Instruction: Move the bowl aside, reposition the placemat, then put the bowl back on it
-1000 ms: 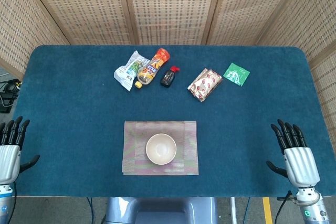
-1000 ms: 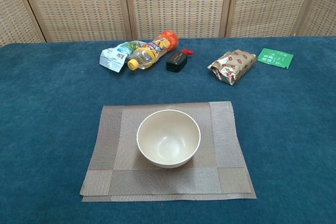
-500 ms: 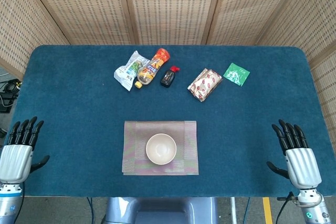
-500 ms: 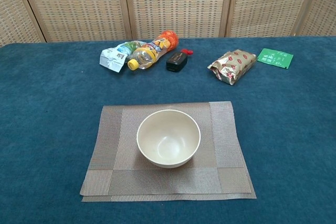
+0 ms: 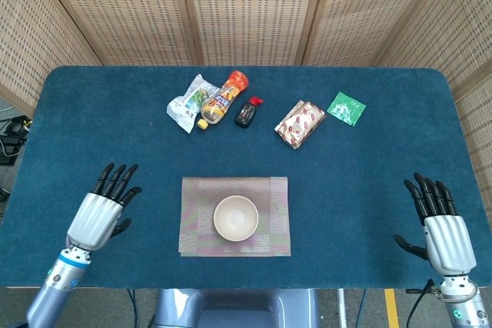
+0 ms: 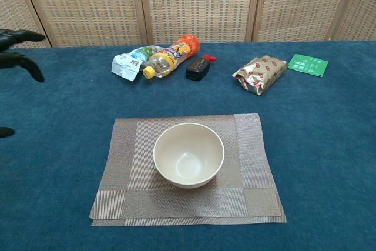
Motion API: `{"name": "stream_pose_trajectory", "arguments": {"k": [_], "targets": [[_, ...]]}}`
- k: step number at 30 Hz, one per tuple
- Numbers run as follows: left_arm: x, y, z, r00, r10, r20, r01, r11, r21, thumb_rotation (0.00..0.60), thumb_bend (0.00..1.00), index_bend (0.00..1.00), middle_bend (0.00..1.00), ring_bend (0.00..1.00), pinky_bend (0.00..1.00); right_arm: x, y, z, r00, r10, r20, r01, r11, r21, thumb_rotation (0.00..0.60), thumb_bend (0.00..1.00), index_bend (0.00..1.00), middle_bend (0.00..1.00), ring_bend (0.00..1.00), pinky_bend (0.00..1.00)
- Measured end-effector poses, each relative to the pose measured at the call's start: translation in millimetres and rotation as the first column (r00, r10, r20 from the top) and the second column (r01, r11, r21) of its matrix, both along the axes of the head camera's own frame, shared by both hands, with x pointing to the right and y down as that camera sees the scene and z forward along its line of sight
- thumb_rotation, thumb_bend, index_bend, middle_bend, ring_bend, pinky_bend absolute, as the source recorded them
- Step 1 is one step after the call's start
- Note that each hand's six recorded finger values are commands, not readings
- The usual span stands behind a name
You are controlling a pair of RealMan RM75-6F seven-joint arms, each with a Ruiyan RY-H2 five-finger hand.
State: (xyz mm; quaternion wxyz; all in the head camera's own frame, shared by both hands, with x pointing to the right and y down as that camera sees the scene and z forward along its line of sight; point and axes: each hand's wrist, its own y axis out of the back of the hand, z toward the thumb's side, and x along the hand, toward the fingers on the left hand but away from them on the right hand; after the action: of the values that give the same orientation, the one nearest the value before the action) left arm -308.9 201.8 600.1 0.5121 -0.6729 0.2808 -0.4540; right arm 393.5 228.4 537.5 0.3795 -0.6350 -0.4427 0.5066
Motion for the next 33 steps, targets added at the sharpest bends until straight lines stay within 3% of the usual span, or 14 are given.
{"name": "stream_pose_trajectory", "arguments": {"k": [7,15,21,33], "targets": [[49.5,0.6,30.0,0.995,0.091,-0.030,-0.092,0.994,-0.054,0.600,0.00,0.40,0.00,0.00,0.00,5.0,-2.8,-2.4,1.000,0.017,0.014,-0.017,1.000,0.002,0.600,0.02,0.00,0.00,0.00,0.00],[97.2,8.6,54.4,0.983,0.174,-0.056,-0.178,0.980,-0.092,0.600,0.08,0.41,0.00,0.00,0.00,11.4,-6.6,-3.9,0.999,0.038,0.025,-0.039,0.999,0.002,0.600,0.02,0.00,0.00,0.00,0.00],[124.3,13.2,62.8,0.975,0.210,-0.075,-0.217,0.971,-0.102,0.600,0.17,0.43,0.00,0.00,0.00,12.7,-7.4,-4.1,0.999,0.041,0.029,-0.041,0.999,0.000,0.600,0.02,0.00,0.00,0.00,0.00],[157.8,18.1,76.8,0.961,0.269,-0.066,-0.276,0.954,-0.117,0.600,0.18,0.45,0.00,0.00,0.00,17.2,-9.9,-5.9,0.998,0.057,0.039,-0.057,0.998,0.002,0.600,0.02,0.00,0.00,0.00,0.00]]}}
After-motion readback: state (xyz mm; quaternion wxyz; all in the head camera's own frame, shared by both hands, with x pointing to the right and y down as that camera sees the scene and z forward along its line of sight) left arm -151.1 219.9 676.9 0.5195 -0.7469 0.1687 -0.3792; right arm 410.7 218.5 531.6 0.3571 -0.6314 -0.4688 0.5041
